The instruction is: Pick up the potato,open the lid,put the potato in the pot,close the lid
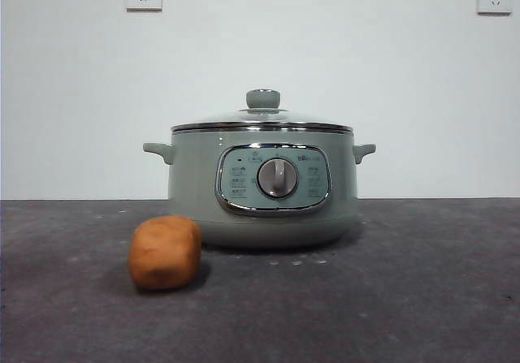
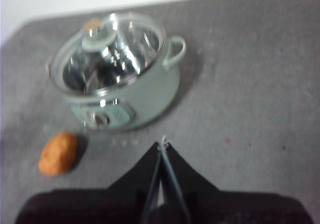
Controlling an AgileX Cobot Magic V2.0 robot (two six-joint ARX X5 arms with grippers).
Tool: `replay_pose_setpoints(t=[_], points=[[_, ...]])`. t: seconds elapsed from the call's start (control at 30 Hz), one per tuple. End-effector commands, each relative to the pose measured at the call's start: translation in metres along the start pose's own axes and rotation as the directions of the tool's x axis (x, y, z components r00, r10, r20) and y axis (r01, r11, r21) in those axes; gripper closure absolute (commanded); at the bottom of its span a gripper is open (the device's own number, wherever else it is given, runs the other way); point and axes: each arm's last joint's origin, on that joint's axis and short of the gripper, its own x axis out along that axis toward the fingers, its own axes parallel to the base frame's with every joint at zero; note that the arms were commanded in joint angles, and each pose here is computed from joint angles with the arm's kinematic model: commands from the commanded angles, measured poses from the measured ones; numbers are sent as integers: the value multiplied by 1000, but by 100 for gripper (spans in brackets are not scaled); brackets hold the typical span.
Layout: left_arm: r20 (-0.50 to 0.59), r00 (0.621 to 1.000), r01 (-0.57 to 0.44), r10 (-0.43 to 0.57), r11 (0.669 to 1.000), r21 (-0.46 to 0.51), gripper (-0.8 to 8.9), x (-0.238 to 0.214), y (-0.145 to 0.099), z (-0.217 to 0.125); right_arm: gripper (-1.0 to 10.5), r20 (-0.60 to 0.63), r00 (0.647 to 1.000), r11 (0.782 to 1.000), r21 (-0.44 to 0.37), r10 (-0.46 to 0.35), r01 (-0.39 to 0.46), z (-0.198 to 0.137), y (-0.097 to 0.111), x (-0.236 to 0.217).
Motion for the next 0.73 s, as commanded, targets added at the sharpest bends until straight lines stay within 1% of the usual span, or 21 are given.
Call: replay_pose_setpoints(t=[0.03, 0.17, 0.3, 0.33, 0.37, 0.4, 0.43, 0.47, 0.5, 0.53, 0.6, 0.73], points=[[-16, 1000, 10, -10, 998, 55, 820, -5, -4, 9, 958, -33, 999, 998, -61, 5, -7, 8, 3, -7], [-35, 999, 28, -26, 998, 60, 820, -8, -7, 18, 958, -54, 999, 998, -64, 5, -9, 17, 7, -13], [-53, 998, 36, -34, 998, 51, 813, -6, -7, 20, 955, -53, 999, 998, -68, 5, -9, 19, 9, -18], [-55, 998, 36, -33, 999, 39, 795, -5, -7, 20, 936, -53, 999, 998, -67, 5, -9, 19, 9, -18], [-56, 998, 36, -34, 999, 31, 704, -5, -7, 20, 935, -53, 999, 998, -67, 5, -9, 19, 9, -18], [-60, 998, 35, -33, 999, 26, 545, -4, -6, 21, 883, -53, 999, 998, -67, 5, -9, 19, 9, -18], [-61, 998, 34, -33, 999, 18, 356, -4, -6, 21, 739, -53, 999, 998, -65, 6, -9, 19, 9, -18], [-63, 997, 34, -34, 999, 13, 222, -3, -6, 21, 543, -53, 999, 998, -58, 6, -9, 19, 9, -18], [-65, 997, 35, -35, 999, 12, 187, -3, -6, 21, 353, -53, 999, 998, -56, 6, -9, 19, 9, -18], [-67, 997, 42, -41, 999, 12, 188, -2, -6, 21, 271, -53, 999, 998, -55, 6, -9, 19, 9, -18], [-69, 996, 62, -61, 998, 7, 188, -1, -6, 21, 280, -59, 998, 999, -52, 6, -10, 20, 8, -17], [-72, 996, 61, -61, 998, 5, 188, -1, -6, 21, 285, -74, 995, 998, -16, 65, -66, 22, 7, -11]])
